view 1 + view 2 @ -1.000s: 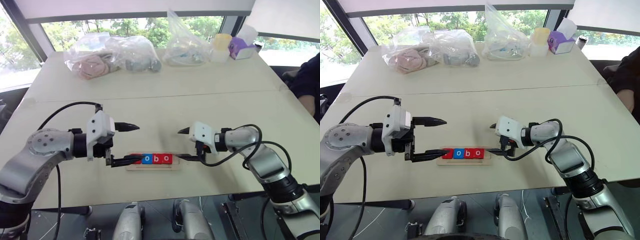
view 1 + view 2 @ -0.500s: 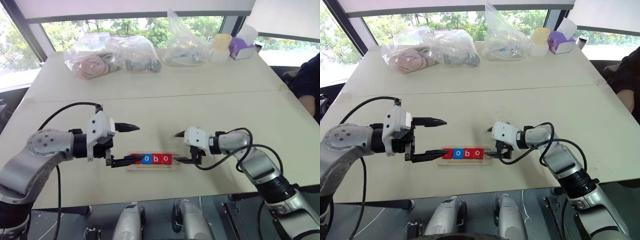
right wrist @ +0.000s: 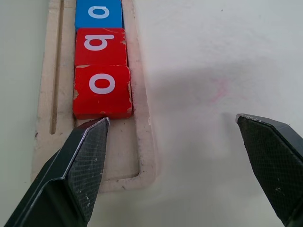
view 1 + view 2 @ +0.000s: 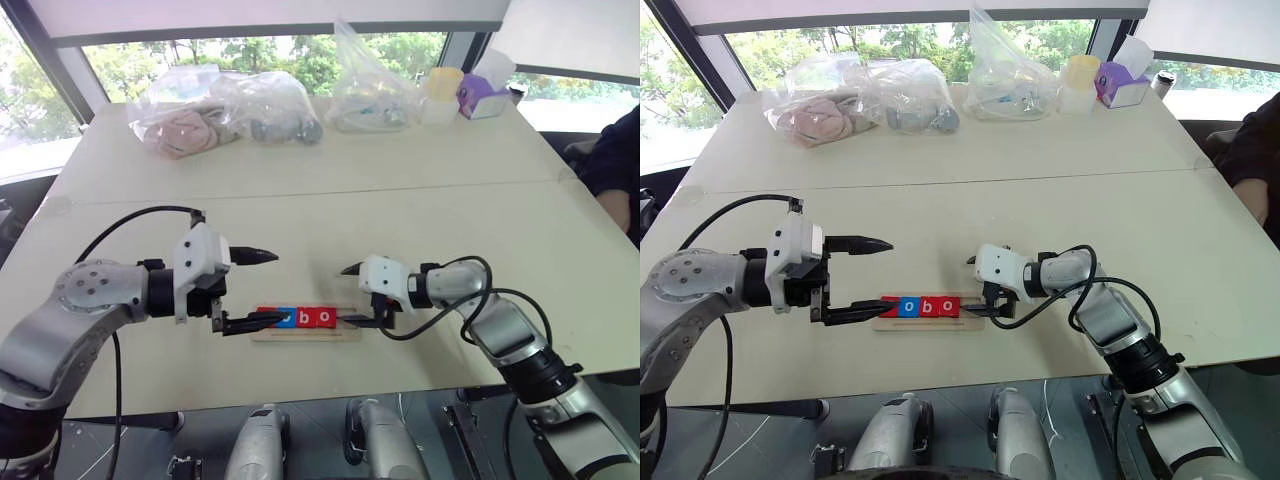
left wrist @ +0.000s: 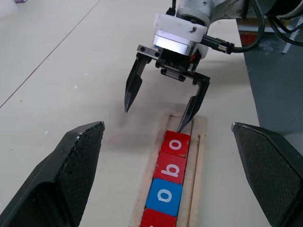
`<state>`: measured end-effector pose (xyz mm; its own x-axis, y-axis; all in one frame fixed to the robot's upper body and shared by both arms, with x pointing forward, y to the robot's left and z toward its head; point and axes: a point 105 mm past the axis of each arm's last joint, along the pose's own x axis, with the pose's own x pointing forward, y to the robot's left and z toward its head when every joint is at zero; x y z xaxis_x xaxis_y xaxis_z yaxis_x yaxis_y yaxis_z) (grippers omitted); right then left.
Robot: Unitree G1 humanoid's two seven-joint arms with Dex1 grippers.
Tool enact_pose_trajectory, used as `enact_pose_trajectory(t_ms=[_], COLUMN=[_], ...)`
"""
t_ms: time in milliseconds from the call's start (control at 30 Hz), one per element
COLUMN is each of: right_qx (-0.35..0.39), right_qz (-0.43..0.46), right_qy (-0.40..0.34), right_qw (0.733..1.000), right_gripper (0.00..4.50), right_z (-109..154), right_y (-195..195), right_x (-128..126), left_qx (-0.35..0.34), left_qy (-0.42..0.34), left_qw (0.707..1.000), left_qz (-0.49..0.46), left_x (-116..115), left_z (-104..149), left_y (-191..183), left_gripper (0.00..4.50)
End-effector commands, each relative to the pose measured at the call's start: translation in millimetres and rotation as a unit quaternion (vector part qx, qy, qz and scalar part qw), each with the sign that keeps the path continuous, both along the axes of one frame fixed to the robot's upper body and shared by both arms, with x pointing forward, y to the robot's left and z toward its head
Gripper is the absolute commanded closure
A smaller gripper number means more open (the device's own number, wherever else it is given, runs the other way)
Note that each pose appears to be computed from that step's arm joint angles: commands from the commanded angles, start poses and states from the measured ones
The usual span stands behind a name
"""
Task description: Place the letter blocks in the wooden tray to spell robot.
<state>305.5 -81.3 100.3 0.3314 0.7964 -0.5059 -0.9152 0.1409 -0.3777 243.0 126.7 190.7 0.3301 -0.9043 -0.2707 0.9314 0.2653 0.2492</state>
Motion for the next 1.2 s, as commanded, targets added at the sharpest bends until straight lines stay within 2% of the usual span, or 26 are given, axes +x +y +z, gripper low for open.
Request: enact_pose_trajectory(t_ms=[33,900,1200], right_qx=[0.006,-0.007,-0.011], right_qz=[0.008,0.0,0.007], right_qy=[-0.028,-0.069,-0.041], right_qw=[1.0,0.998,0.999], right_gripper=[0.11,0.11,0.11], right_z=[11,13,21], right_y=[4,0,-7], right_x=[4,21,11], left_qx=[-0.003,-0.006,-0.007], left_qy=[-0.017,-0.019,-0.019], left_qw=[1.0,1.0,1.0], left_qz=[-0.009,-0.012,-0.012], left_x=[-4,-4,-3], left_z=[7,8,8], left_y=[-3,-5,-6], left_gripper=[0.0,0.0,0.0])
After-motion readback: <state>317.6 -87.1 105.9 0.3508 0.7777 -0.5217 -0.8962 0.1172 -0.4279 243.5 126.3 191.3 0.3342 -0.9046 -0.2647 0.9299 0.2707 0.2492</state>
